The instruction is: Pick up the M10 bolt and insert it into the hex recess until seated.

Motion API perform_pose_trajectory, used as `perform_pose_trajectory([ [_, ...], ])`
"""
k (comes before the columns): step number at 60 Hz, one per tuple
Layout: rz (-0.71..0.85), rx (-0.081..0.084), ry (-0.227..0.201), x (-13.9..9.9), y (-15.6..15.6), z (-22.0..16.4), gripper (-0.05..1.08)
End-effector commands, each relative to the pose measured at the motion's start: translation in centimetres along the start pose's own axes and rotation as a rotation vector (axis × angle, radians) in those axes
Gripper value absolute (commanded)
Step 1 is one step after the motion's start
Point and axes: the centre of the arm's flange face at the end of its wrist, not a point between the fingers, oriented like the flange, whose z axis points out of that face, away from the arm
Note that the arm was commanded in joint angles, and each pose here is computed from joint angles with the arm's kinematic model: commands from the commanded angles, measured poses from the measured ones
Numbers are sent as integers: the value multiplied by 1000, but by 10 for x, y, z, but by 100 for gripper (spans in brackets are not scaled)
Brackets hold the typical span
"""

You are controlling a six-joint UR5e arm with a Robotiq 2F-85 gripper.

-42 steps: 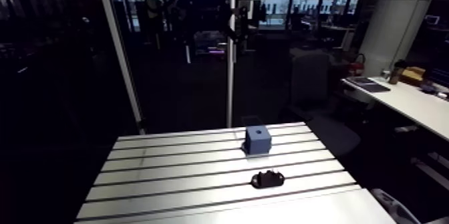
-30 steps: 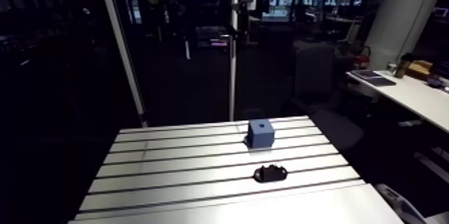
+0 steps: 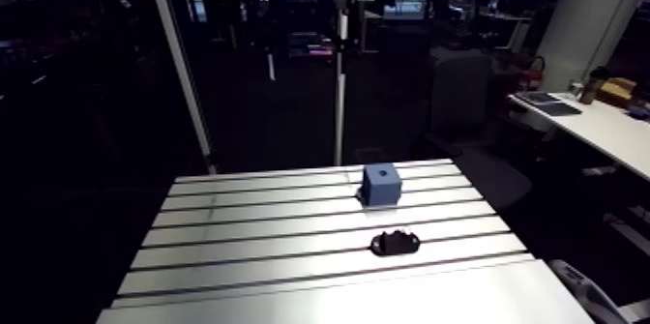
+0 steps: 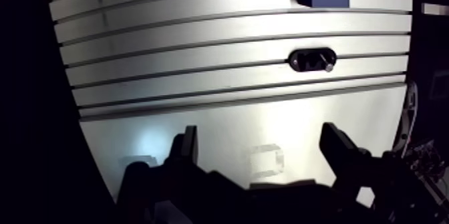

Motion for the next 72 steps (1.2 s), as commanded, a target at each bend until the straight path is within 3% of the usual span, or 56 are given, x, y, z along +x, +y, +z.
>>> perform_pose_trajectory([
  [1, 4, -8, 11, -2, 3, -4, 1],
  [4, 2, -9, 11, -4, 4, -5, 1],
  [9, -22, -26, 4, -6, 8, -1, 1],
  [14, -44, -30, 4, -7, 11, 5, 1],
  [28, -92, -47, 100, -22, 59, 19, 1],
  [39, -146, -59, 134, -35, 105, 43, 1],
  [45, -186, -51, 139, -40, 114, 60, 1],
  [53, -221, -19, 172, -45, 122, 82, 1],
  [55, -212, -18, 176, -45, 128, 86, 1],
  [72, -232, -33, 196, -51, 164, 113, 1],
])
